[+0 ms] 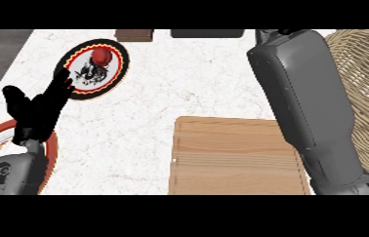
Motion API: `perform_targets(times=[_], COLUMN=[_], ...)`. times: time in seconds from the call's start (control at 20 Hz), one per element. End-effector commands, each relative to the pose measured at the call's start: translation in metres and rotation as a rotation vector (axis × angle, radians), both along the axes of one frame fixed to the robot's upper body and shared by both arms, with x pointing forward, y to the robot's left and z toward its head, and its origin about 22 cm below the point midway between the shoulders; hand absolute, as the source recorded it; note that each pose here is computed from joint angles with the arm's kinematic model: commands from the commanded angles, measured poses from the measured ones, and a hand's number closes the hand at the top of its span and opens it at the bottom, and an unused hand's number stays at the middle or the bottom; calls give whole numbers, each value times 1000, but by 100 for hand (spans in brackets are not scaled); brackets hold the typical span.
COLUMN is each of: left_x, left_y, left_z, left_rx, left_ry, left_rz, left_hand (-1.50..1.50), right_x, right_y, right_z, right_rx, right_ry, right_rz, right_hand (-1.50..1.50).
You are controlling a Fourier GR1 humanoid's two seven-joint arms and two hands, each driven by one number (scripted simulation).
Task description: Pick the sweet potato from the cutting board and place it in the basket
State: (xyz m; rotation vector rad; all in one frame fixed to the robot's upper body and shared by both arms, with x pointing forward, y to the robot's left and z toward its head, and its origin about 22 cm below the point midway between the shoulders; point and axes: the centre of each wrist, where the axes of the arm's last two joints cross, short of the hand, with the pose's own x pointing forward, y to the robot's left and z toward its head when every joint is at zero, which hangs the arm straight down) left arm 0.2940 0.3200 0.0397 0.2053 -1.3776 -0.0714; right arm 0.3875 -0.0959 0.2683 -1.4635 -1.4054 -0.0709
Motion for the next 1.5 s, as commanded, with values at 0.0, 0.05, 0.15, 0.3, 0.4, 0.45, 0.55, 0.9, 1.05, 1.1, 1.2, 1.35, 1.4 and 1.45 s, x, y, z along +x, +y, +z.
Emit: perform_targets(times=[0.0, 0.05, 0.15, 0.3, 0.4, 0.45, 0.55, 0.9, 1.05, 1.1, 1.2, 1.35, 1.4, 1.45], left_x=[3, -4, -9, -10, 1, -9, 4, -1, -9, -7, -6, 2, 3, -18], left_y=[-6, -3, 0, -12, 1, 13, -4, -5, -8, -14, -1, -13, 6, -3], left_z=[1, -1, -2, 2, 14, -5, 7, -5, 2, 4, -1, -2, -2, -2], left_rx=[-5, -4, -3, -10, -1, -10, -12, -15, -10, -38, -12, -13, -11, -2], left_ry=[-15, -9, -6, 4, -7, -6, 6, -4, -9, 11, 1, -1, -3, -6], left_rz=[12, 17, 14, -12, 4, 26, -14, -11, -30, -19, -10, -18, -1, -22], left_hand=[0, 0, 0, 0, 0, 0, 0, 0, 0, 0, 0, 0, 0, 0], right_x=[16, 7, 8, -7, -5, -12, -11, -38, -43, -51, -44, -45, -45, -48], right_y=[-41, -40, -73, -82, -115, -122, -120, -175, -187, -207, -215, -214, -213, -220], right_z=[1, 3, 8, 3, -24, -3, -34, -59, -66, -73, -84, -107, -90, -108], right_rx=[27, 39, 65, 74, 80, 70, 36, 83, 102, 90, 139, 150, 159, 145], right_ry=[104, 97, 99, 102, 92, 116, 154, 77, 83, 75, -10, 51, 58, 53], right_rz=[-219, -235, -243, -248, -270, -245, -281, -264, -279, -259, -491, -427, -432, -413], right_hand=[150, 150, 150, 150, 150, 150, 150, 150, 150, 150, -150, -150, -150, -150])
